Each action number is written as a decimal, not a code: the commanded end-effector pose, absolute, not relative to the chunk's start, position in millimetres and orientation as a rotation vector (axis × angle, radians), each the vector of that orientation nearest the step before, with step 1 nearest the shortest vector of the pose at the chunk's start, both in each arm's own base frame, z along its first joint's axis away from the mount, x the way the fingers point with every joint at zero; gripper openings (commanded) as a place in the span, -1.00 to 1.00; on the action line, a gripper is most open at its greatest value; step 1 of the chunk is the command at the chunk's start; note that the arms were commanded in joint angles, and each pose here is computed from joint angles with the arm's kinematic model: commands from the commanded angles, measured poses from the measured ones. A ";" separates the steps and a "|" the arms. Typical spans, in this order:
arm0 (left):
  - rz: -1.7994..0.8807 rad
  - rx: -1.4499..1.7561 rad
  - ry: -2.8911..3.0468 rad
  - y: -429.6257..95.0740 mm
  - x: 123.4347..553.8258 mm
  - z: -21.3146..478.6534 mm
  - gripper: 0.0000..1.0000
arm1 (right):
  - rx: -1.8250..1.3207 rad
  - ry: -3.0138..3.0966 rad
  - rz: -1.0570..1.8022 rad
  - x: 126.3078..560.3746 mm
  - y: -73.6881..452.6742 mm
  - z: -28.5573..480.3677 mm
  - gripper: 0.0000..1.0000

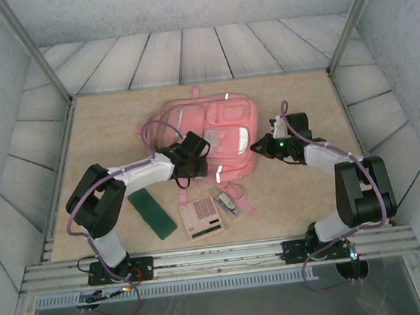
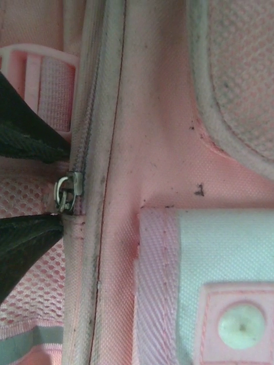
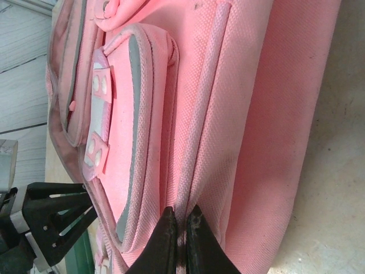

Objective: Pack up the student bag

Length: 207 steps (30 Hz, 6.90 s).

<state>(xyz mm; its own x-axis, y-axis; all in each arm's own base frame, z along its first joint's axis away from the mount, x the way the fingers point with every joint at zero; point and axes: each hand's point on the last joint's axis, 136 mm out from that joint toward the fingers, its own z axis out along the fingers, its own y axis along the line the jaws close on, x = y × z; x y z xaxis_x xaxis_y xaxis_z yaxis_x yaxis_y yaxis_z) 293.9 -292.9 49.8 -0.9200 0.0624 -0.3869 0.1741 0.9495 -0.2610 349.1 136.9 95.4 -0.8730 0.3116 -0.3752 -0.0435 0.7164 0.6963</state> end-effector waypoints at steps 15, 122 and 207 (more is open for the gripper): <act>-0.028 0.168 2.697 -280.7 300.7 57.7 -0.30 | 0.072 2.291 1.225 345.2 169.6 152.3 -1.00; -0.408 0.398 2.594 -274.4 296.9 87.4 -1.00 | 0.354 2.440 0.953 356.0 169.4 112.2 -1.00; -0.656 0.779 2.571 -346.4 267.0 87.3 -1.00 | 0.415 2.393 1.061 357.8 162.4 118.9 -0.99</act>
<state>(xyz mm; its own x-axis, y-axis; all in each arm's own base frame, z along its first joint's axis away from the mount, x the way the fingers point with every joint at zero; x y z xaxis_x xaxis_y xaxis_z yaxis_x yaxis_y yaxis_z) 262.7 -372.0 84.1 -0.7233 0.4805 -0.4960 0.6651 0.6777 -0.3135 348.1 163.8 100.3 -0.8440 0.4864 -0.2260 0.1526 0.6218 0.7681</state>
